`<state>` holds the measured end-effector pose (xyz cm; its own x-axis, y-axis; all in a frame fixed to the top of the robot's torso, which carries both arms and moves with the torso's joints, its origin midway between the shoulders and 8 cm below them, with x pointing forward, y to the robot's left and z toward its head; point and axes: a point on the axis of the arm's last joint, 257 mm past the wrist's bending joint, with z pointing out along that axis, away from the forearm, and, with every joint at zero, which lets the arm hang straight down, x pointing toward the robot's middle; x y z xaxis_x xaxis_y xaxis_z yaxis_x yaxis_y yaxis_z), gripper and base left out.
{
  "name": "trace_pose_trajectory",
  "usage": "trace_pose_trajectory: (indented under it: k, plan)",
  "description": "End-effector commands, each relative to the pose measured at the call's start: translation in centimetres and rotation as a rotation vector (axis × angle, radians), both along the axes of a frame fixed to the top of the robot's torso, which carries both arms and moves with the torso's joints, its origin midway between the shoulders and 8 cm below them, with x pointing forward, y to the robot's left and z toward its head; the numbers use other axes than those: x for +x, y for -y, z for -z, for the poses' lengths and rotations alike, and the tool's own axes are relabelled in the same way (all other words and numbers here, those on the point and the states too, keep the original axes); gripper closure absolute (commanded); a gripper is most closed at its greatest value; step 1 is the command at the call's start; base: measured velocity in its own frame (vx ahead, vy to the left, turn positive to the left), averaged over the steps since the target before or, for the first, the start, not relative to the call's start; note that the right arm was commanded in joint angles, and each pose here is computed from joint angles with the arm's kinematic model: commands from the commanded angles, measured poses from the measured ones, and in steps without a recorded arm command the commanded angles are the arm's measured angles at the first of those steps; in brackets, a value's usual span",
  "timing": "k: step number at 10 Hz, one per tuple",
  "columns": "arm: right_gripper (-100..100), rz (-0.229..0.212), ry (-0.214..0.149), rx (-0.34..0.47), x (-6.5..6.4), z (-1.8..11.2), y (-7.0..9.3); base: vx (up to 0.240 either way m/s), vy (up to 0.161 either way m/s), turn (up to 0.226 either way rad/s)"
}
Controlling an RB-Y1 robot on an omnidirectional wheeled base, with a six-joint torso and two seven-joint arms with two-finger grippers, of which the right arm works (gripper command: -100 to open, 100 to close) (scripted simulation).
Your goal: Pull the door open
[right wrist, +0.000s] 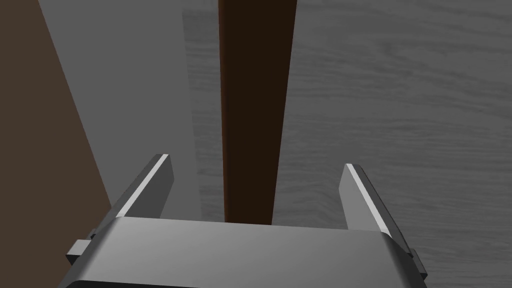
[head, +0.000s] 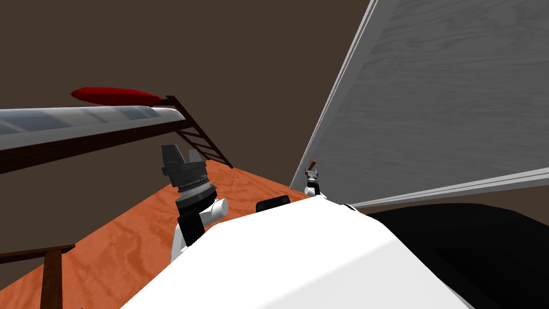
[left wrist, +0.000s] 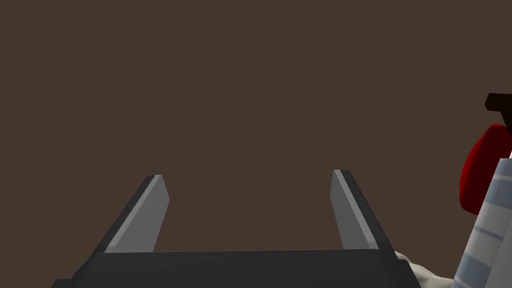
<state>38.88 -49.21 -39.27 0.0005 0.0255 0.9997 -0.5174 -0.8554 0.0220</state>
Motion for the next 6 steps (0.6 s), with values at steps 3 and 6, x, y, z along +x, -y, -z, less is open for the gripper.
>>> trace_pose_trajectory:
  k: [3, 6]
  plan:
    - [100, 0.0, 0.0, 0.0, 0.0, 0.0, 0.0, 0.005, 0.004, -0.008]
    - [100, 0.0, 0.0, 0.0, 0.0, 0.0, 0.0, -0.007, -0.004, 0.011]
